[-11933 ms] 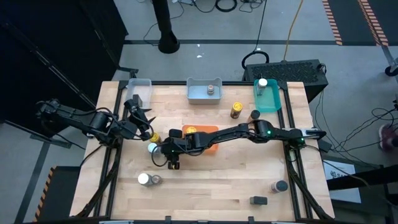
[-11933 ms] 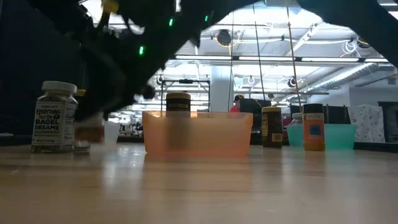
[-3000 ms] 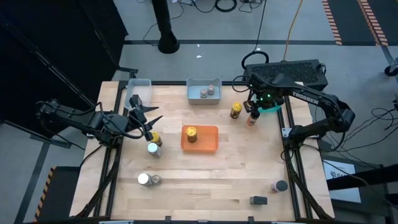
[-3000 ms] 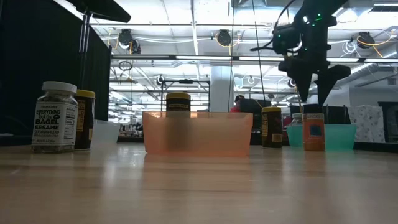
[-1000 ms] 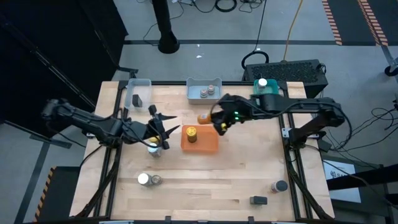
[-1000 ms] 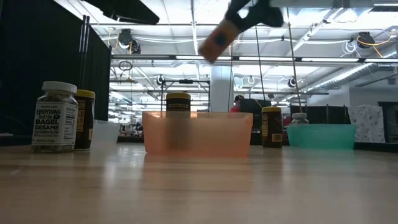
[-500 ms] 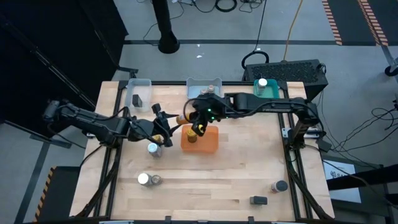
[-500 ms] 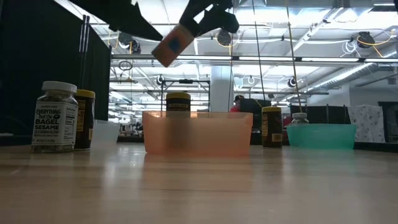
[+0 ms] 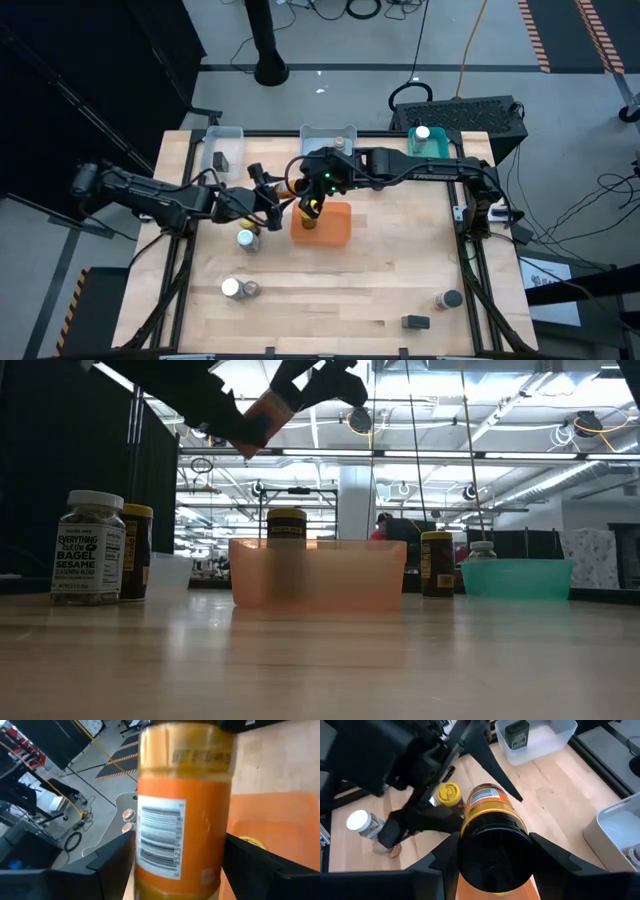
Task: Sort spices by type
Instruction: Put the orange seasoning bottle into the transparent bin
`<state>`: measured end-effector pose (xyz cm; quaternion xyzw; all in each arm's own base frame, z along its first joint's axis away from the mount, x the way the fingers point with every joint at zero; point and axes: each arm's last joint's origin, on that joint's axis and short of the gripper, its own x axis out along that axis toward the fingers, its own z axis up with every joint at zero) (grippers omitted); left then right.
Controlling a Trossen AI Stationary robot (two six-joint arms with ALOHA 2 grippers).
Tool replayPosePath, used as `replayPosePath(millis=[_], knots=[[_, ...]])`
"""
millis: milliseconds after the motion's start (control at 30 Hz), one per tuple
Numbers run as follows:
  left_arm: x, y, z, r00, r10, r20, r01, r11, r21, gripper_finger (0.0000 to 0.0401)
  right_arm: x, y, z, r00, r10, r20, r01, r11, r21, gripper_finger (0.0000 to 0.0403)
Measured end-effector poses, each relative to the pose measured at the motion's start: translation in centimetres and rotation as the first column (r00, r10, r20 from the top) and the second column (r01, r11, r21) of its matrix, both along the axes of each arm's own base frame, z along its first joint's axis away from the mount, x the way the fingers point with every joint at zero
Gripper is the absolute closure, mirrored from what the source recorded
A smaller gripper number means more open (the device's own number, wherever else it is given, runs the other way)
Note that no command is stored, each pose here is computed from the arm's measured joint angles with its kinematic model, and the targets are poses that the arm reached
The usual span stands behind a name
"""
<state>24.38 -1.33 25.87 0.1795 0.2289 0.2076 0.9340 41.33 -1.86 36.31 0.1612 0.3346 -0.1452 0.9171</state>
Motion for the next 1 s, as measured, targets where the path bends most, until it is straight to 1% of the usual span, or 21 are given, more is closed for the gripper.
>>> replayPosePath(millis=[67, 133, 200, 267, 333, 367, 467, 533, 600, 667, 733, 800, 867, 933, 1000], knots=[[0.1, 0.0, 0.0, 1.000, -0.004, 0.003, 0.004, 1.000, 0.007, 0.0125, -0.1, 0.0, -0.1, 1.000, 0.001, -0.012, -0.001, 1.000, 0.000, 0.0231], [0.1, 0.0, 0.0, 1.000, -0.017, -0.009, 0.018, 1.000, 0.018, 0.0140, -0.1, 0.0, -0.1, 1.000, 0.008, -0.014, -0.008, 1.000, -0.007, 0.0231], [0.1, -0.1, 0.0, 0.999, -0.037, -0.015, 0.038, 0.999, 0.014, 0.0166, -0.1, 0.0, -0.1, 1.000, 0.016, -0.016, -0.017, 1.000, -0.012, 0.0231], [0.1, -0.1, -0.1, 0.999, -0.044, -0.017, 0.044, 0.999, 0.012, 0.0200, -0.1, 0.0, -0.1, 1.000, 0.017, -0.017, -0.018, 1.000, -0.016, 0.0227], [0.1, -0.1, 0.0, 0.999, -0.045, -0.015, 0.045, 0.999, 0.013, 0.0236, -0.1, 0.0, -0.1, 1.000, 0.023, -0.017, -0.024, 0.999, -0.021, 0.0199], [0.1, -0.1, 0.0, 0.999, -0.050, -0.016, 0.050, 0.999, 0.013, 0.0245, -0.1, 0.0, -0.1, 0.999, 0.032, -0.018, -0.032, 0.999, -0.029, 0.0181], [0.1, -0.2, -0.1, 0.998, -0.060, -0.016, 0.060, 0.998, 0.005, 0.0246, -0.2, 0.0, 0.1, 0.999, 0.047, -0.018, -0.048, 0.998, -0.045, 0.0134], [0.1, -0.2, 0.0, 0.998, -0.061, -0.013, 0.061, 0.998, 0.003, 0.0246, -0.5, 0.0, 0.6, 0.998, 0.055, -0.012, -0.056, 0.997, -0.058, 0.0113], [0.1, -0.2, 0.0, 0.998, -0.058, -0.010, 0.058, 0.998, -0.002, 0.0246, -1.3, 0.1, 1.6, 0.998, 0.064, 0.010, -0.063, 0.995, -0.079, 0.0100], [0.1, -0.2, 0.0, 0.998, -0.057, -0.005, 0.057, 0.998, -0.007, 0.0246, -2.1, 0.3, 2.9, 0.997, 0.066, 0.045, -0.059, 0.990, -0.132, 0.0094], [0.2, -0.4, 0.1, 0.997, -0.079, 0.013, 0.079, 0.997, -0.017, 0.0246, -3.1, 1.0, 4.2, 0.997, 0.053, 0.060, -0.038, 0.973, -0.227, 0.0093], [0.3, -0.9, 0.2, 0.989, -0.132, 0.066, 0.134, 0.990, -0.032, 0.0246, -4.1, 2.0, 5.1, 0.996, 0.043, 0.073, -0.017, 0.949, -0.314, 0.0095], [0.2, -1.4, 0.2, 0.972, -0.201, 0.125, 0.207, 0.977, -0.039, 0.0246, -4.9, 3.2, 5.5, 0.994, 0.045, 0.096, -0.006, 0.929, -0.371, 0.0097], [-0.2, -1.8, 0.0, 0.942, -0.274, 0.194, 0.286, 0.958, -0.034, 0.0246, -5.6, 4.3, 5.2, 0.990, 0.075, 0.122, -0.020, 0.916, -0.401, 0.0099], [-0.7, -2.2, 0.0, 0.902, -0.349, 0.254, 0.369, 0.929, -0.034, 0.0246, -6.2, 5.3, 4.3, 0.982, 0.125, 0.138, -0.056, 0.905, -0.421, 0.0099]])
